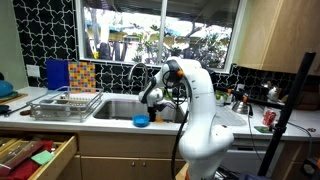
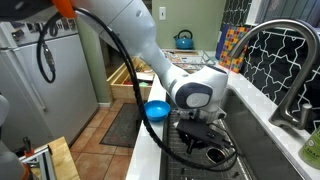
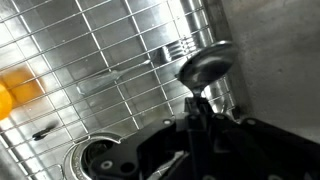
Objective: Remove the blue bowl from the sink, put it on the edge of the sink, remove the silver spoon from the sink and put it on the blue bowl
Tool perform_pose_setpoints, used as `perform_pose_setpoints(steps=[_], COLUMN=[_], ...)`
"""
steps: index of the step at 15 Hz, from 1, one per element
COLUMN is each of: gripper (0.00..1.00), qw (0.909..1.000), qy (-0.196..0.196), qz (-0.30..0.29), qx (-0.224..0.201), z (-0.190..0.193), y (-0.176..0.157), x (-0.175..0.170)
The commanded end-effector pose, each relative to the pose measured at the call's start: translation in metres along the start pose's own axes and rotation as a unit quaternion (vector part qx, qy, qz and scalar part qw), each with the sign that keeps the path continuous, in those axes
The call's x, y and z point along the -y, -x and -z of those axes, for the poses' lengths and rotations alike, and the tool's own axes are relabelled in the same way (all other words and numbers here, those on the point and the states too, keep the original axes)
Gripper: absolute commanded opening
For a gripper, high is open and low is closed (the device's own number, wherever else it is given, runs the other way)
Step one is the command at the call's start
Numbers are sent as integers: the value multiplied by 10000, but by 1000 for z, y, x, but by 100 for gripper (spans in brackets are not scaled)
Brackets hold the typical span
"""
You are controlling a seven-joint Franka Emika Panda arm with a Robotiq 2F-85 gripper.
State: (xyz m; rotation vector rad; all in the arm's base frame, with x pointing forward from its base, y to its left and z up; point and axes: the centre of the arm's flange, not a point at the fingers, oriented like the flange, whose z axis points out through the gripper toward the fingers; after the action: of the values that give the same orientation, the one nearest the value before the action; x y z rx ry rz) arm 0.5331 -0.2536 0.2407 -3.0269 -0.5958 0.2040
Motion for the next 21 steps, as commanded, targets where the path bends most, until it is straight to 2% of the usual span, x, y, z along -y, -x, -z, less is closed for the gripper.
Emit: perform_pose_setpoints(steps=[1, 4, 8, 12, 14, 17, 21], gripper=[2, 2, 2, 2, 2, 2, 2], qw=[9996, 9983, 9928, 9775, 9692, 9619, 9566], qy=[54, 153, 255, -177, -336, -639, -789], qz=[219, 422, 624, 905, 1111, 1421, 1718], qx=[-159, -371, -986, -1898, -2170, -2245, -2217], z=[30, 55, 96, 124, 136, 145, 158], y=[23, 36, 50, 51, 53, 58, 75], x=[18, 28, 40, 46, 53, 65, 91])
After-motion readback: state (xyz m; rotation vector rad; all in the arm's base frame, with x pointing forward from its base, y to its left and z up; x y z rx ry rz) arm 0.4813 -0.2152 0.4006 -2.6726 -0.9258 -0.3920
